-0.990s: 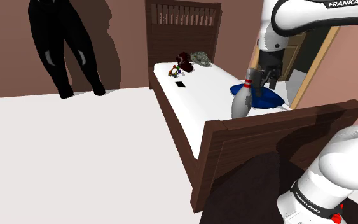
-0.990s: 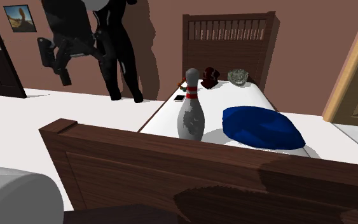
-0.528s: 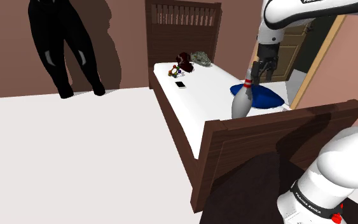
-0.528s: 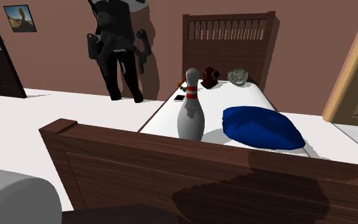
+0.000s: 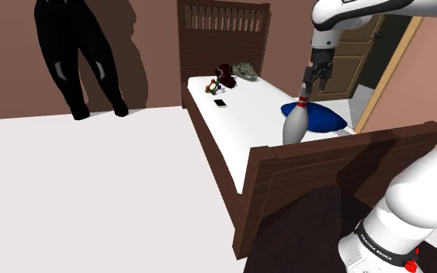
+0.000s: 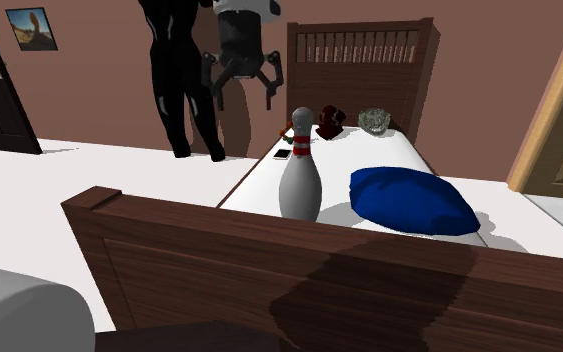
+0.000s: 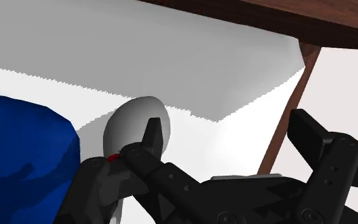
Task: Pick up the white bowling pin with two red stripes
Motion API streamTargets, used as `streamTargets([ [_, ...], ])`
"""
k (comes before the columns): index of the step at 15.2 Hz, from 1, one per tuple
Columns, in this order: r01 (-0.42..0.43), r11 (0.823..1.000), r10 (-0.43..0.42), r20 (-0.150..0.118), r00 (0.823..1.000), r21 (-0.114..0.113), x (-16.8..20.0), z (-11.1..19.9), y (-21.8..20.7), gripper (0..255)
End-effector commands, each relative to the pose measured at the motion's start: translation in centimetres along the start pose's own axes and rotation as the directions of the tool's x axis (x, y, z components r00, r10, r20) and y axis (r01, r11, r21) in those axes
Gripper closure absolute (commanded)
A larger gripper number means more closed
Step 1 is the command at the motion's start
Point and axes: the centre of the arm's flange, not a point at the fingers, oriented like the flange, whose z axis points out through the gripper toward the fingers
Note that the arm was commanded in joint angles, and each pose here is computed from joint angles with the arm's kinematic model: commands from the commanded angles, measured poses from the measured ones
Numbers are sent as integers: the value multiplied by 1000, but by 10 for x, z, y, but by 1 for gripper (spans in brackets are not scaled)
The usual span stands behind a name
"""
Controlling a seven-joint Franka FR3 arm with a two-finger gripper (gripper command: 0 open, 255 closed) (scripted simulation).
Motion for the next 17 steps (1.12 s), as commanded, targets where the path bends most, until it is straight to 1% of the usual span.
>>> streamTargets([
  [1,2,1000,-2,-3,1000,14,15,-1,23,0],
  [12,4,995,-2,-22,1000,96,104,-3,145,0],
  [17,4,995,-2,-22,1000,96,108,24,145,0],
])
